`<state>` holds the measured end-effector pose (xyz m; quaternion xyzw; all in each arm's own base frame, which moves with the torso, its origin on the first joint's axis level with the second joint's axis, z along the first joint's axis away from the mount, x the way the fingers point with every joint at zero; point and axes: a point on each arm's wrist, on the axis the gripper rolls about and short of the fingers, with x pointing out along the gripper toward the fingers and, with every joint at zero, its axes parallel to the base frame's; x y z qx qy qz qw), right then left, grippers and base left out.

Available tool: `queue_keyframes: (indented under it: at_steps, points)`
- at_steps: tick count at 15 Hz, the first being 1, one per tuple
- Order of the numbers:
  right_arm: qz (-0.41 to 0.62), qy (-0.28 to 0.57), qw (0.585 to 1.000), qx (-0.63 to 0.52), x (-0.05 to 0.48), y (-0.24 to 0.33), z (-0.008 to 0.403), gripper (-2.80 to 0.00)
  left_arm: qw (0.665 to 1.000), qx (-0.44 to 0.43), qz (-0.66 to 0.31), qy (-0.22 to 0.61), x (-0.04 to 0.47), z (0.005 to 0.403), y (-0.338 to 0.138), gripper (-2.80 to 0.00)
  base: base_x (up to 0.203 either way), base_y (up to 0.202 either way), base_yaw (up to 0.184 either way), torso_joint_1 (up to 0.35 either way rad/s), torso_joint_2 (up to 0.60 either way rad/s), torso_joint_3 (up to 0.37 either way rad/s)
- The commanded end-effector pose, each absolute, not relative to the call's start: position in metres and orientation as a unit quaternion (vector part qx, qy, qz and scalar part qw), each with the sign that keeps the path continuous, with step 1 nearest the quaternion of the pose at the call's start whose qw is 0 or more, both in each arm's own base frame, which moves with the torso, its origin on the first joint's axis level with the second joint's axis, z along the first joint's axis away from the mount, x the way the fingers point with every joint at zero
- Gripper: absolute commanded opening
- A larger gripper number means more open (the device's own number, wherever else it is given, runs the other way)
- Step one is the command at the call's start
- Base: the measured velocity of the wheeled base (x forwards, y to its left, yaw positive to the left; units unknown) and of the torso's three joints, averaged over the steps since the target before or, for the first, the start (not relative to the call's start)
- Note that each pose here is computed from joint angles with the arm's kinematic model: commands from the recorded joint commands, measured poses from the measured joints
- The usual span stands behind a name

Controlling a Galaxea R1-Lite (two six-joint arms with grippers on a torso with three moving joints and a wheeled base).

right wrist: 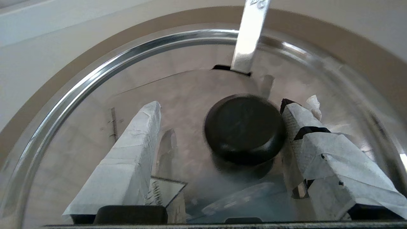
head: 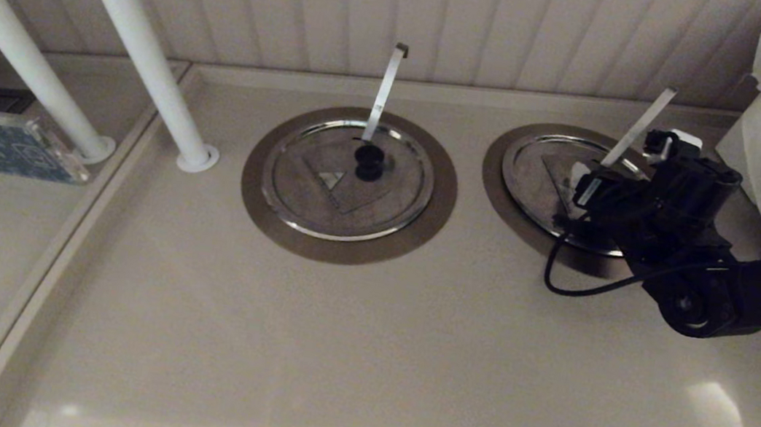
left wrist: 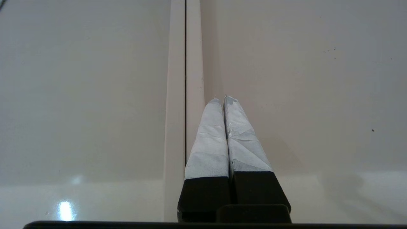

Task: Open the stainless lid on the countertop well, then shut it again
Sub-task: Open the lid

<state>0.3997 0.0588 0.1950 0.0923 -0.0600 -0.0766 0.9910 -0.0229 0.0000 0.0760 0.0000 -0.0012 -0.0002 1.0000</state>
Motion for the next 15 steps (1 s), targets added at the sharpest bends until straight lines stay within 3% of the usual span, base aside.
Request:
queue_keyframes:
  at_steps: [1,15]
  points:
    - [-0.074,-0.061,0.991,0.093,0.398,0.061,0.195,0.0,1.0,0.0,0.0,-0.001,-0.023,0.076,0.0,-2.8,0.0,0.0,0.0,0.0,0.0,0.0]
    - [-0.066,-0.081,0.99,0.099,0.388,0.066,0.211,0.0,1.0,0.0,0.0,-0.002,-0.023,0.076,0.0,-2.8,0.0,0.0,0.0,0.0,0.0,0.0]
